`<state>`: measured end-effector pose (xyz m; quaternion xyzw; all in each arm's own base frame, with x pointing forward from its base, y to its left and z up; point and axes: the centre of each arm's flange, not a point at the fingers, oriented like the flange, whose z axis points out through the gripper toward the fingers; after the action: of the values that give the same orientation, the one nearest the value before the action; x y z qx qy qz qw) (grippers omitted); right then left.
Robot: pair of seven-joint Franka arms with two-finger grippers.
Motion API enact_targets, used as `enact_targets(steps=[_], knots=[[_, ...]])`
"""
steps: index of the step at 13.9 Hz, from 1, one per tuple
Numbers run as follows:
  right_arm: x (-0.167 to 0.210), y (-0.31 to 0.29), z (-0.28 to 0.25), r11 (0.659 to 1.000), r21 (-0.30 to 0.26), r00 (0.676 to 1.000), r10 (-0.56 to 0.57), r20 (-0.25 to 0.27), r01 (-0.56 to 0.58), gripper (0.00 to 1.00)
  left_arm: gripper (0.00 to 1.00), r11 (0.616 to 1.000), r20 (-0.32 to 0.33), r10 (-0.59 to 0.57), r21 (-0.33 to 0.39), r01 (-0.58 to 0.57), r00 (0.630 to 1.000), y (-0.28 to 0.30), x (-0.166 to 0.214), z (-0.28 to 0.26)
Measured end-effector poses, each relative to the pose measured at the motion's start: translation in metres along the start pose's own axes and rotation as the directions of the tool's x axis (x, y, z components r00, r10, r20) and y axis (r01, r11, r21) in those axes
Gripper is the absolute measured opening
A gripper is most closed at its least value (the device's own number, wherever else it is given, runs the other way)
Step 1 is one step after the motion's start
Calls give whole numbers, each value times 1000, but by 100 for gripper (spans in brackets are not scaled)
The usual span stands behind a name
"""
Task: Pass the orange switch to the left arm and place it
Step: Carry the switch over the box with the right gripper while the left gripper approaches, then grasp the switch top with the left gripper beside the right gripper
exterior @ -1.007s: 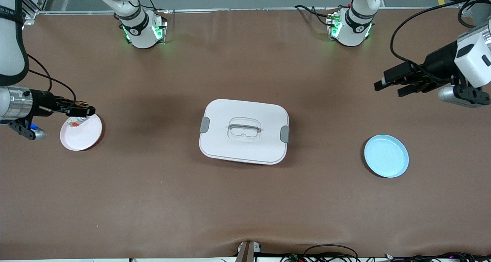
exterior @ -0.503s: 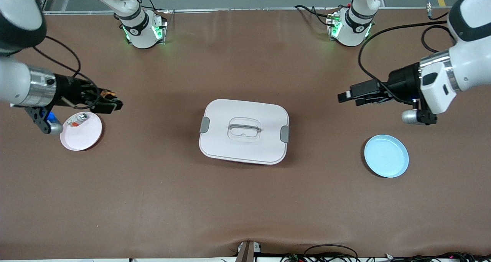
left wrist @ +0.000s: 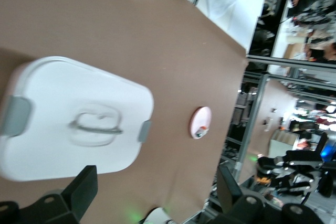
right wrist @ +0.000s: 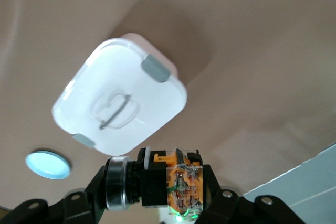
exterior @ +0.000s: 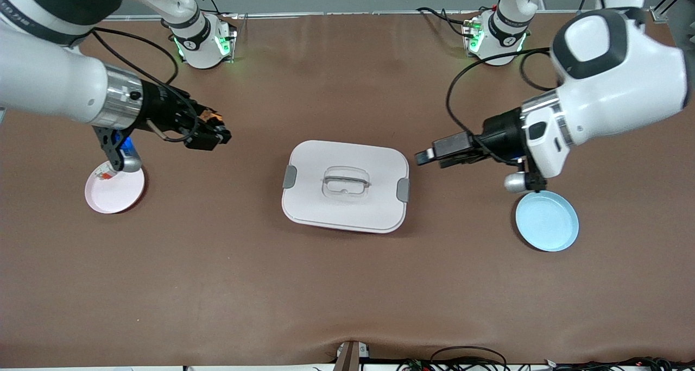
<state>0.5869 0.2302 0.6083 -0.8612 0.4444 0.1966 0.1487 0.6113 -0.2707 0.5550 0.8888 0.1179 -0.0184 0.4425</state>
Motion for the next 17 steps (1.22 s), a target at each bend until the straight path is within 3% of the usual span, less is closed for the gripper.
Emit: enact_targets(steps=[4, 11, 17], knots=[[-21, -37, 23, 994, 52, 995, 95, 17, -96, 72, 100, 997, -57, 69, -37, -71, 996, 29, -13, 44], [-43, -86, 77, 971, 128, 979, 201, 24, -202, 72, 100, 972, -276, 196, -68, -223, 941, 60, -36, 106], [-34, -116, 108, 939, 178, 955, 293, 41, -296, 72, 100, 961, -319, 241, -53, -271, 917, 60, -48, 152]])
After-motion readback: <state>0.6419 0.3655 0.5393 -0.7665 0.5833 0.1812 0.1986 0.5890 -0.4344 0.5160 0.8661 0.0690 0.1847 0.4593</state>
